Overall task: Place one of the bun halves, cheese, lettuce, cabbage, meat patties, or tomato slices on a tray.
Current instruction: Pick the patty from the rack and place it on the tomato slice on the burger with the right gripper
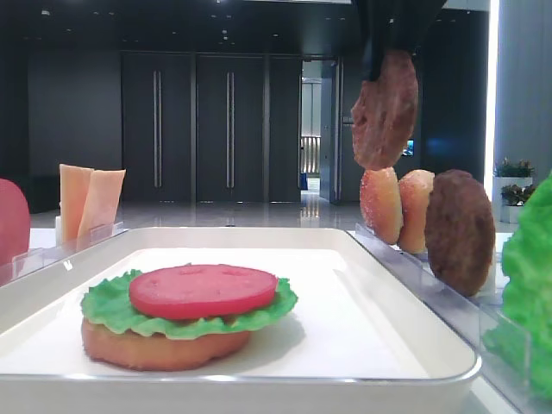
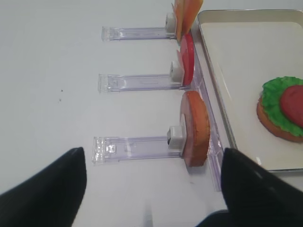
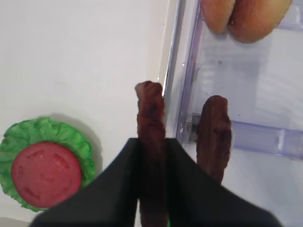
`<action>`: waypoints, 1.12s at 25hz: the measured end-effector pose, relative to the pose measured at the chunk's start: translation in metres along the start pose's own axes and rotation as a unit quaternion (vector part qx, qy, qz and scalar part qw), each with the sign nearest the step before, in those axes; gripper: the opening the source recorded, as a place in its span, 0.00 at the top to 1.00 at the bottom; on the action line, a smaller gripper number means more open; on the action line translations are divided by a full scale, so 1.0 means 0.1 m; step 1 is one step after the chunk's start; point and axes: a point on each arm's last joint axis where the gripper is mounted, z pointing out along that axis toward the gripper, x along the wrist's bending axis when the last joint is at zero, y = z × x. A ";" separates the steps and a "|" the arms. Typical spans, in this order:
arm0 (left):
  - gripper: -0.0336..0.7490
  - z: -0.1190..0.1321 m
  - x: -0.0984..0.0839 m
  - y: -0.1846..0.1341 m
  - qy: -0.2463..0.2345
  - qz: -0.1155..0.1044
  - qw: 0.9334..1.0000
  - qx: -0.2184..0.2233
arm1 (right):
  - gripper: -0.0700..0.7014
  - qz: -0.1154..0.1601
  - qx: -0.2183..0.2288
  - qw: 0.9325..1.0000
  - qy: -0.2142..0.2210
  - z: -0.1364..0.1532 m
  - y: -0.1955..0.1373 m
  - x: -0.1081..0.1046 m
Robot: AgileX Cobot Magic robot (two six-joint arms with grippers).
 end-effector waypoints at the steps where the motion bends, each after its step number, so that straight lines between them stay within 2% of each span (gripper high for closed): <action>1: 0.07 0.00 0.00 0.00 0.000 0.000 1.000 0.000 | 0.77 -0.001 -0.003 1.000 0.001 -0.04 -0.02 -0.01; 7: 0.07 0.00 0.00 0.00 0.000 0.000 1.000 0.000 | 0.77 0.005 -0.001 0.999 0.051 -0.25 -0.27 -0.02; 12: 0.07 0.00 0.00 0.00 0.000 0.000 1.000 0.000 | 0.77 0.010 -0.028 0.992 0.120 -0.21 -0.43 0.02; 18: 0.07 0.00 0.00 0.00 0.000 0.000 1.000 0.000 | 0.77 0.037 -0.049 0.974 0.216 0.07 -0.58 0.10; 24: 0.07 0.00 0.00 0.00 0.000 0.000 1.000 0.000 | 0.77 0.085 -0.075 0.957 0.267 0.38 -0.71 0.09; 28: 0.07 0.00 0.00 0.00 0.000 0.000 1.000 0.000 | 0.77 0.104 -0.105 0.947 0.284 0.51 -0.80 0.15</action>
